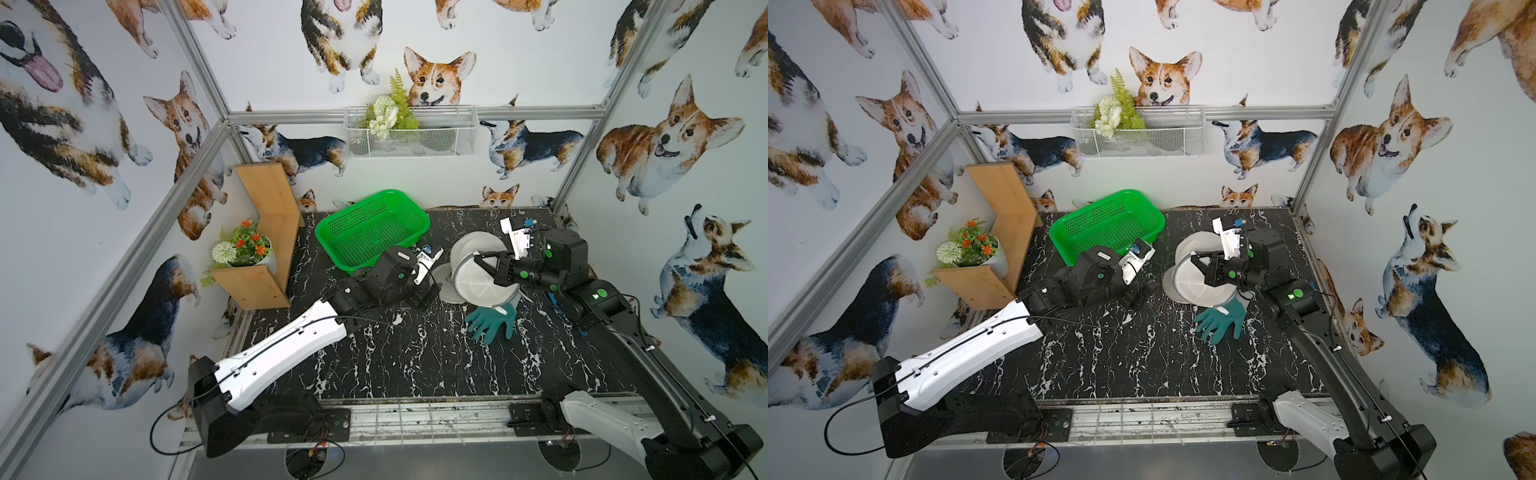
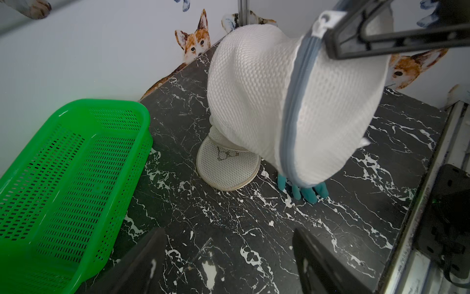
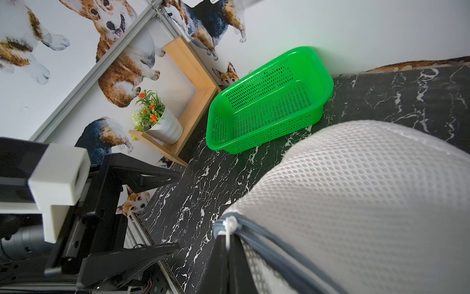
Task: Turn the laundry bag inside out
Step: Zip the zipper on the laundry bag.
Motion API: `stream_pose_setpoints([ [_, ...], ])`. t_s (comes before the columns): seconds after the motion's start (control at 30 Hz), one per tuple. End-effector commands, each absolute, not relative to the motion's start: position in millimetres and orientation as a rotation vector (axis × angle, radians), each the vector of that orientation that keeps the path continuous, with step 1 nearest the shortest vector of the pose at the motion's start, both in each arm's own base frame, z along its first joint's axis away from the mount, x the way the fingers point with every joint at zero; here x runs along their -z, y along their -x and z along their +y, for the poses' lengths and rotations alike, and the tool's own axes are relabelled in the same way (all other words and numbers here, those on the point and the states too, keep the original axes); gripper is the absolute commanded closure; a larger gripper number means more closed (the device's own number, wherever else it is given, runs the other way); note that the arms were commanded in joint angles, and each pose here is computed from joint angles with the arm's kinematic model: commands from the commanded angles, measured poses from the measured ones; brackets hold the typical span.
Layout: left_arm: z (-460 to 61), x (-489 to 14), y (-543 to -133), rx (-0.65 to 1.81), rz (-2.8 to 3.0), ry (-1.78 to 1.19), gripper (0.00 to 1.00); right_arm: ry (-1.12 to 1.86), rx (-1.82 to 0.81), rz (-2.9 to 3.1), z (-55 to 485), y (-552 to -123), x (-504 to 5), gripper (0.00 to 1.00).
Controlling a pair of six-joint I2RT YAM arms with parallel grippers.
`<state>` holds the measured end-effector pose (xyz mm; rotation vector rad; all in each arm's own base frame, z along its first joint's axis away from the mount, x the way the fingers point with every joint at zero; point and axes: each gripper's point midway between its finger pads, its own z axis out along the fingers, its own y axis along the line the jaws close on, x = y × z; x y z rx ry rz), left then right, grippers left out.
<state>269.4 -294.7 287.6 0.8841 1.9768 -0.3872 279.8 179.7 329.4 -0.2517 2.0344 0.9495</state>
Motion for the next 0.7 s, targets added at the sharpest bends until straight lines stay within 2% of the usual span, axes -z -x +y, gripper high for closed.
stream_pose_setpoints([
  [0.0,-307,-311,-266,0.44,1.885,-0.915,0.16,0.295,-0.92,2.046,180,-279,-323,1.0],
  [0.13,-332,-339,-253,0.596,1.766,-0.981,0.16,0.334,-0.924,2.06,186,-277,-319,1.0],
  [0.3,-342,-329,-256,0.592,1.825,-1.028,0.18,0.405,-0.969,2.053,202,-268,-320,1.0],
  [0.4,-337,-318,-263,0.517,1.872,-1.039,0.23,0.439,-1.002,2.033,210,-262,-323,1.0],
  [0.53,-336,-309,-264,0.477,1.908,-1.083,0.36,0.454,-1.025,1.997,213,-258,-331,1.0],
  [0.67,-343,-312,-262,0.535,1.889,-1.074,0.38,0.461,-1.055,1.987,216,-254,-336,1.0],
])
